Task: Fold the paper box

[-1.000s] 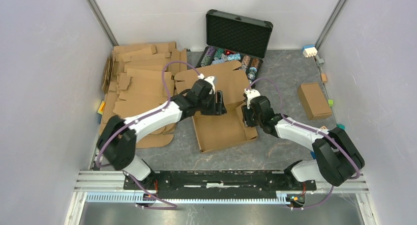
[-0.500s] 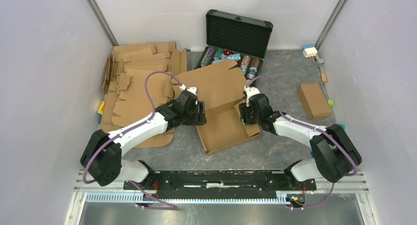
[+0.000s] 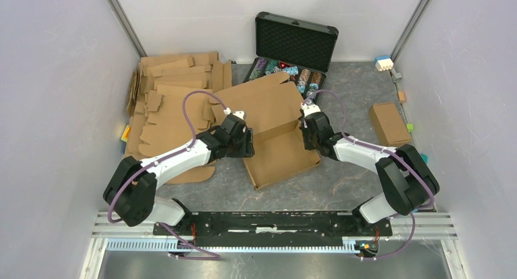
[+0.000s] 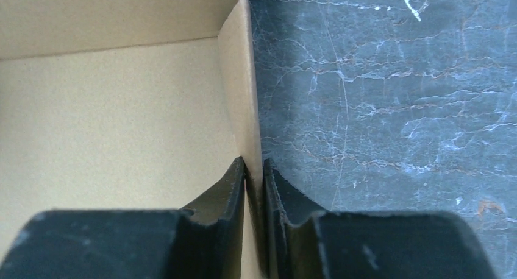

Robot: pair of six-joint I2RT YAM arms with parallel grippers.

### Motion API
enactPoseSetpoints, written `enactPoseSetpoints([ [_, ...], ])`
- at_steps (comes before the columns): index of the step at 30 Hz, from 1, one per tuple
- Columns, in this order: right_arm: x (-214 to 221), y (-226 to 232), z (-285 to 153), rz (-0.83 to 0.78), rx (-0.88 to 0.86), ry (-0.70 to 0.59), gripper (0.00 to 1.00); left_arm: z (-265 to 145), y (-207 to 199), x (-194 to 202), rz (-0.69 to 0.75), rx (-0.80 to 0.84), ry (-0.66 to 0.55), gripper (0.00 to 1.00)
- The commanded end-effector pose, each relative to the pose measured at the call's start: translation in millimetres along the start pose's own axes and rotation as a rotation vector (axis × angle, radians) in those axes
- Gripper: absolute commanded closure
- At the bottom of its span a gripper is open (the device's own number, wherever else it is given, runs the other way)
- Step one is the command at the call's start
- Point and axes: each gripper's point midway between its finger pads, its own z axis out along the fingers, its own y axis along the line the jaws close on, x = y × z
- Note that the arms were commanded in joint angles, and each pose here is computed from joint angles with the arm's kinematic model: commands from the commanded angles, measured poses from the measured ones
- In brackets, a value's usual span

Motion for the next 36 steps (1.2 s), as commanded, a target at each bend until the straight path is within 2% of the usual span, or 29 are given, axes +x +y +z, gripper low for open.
enactPoseSetpoints([
  [1, -10, -15, 2, -0.026, 0.092, -0.012, 0.84, 4, 0, -9, 0.044, 0.007, -0.042, 0.35],
  [4, -9, -19, 1, -0.043, 0.116, -0.011, 0.88, 6, -2, -9, 0.048, 0.018, -0.043, 0.37],
  [8, -6, -19, 1, -0.094, 0.146, 0.004, 0.74, 12, -7, -7, 0.056, 0.054, -0.043, 0.41],
  [10, -4, -20, 2, -0.111, 0.173, 0.016, 0.60, 16, -5, -4, 0.067, 0.046, -0.032, 0.45],
  [12, -5, -22, 4, -0.120, 0.198, 0.025, 0.59, 19, -4, -3, 0.073, 0.042, -0.026, 0.51],
  [14, -6, -26, 4, -0.129, 0.229, 0.033, 0.69, 21, -4, -1, 0.078, 0.044, -0.022, 0.60],
  [17, -6, -33, 1, -0.164, 0.292, 0.047, 0.73, 21, -2, -1, 0.086, 0.035, -0.023, 0.71],
  [18, -6, -35, -1, -0.176, 0.317, 0.046, 0.77, 21, -1, -1, 0.088, 0.032, -0.024, 0.74],
  [23, -5, -42, -4, -0.219, 0.394, 0.055, 0.98, 19, -2, -2, 0.108, 0.040, -0.031, 0.83],
  [29, -3, -41, -2, -0.232, 0.409, 0.062, 0.98, 23, -1, 1, 0.129, 0.040, -0.021, 0.89],
  [36, -2, -59, -9, -0.257, 0.526, 0.069, 1.00, 18, 0, -1, 0.133, 0.035, -0.048, 0.93],
])
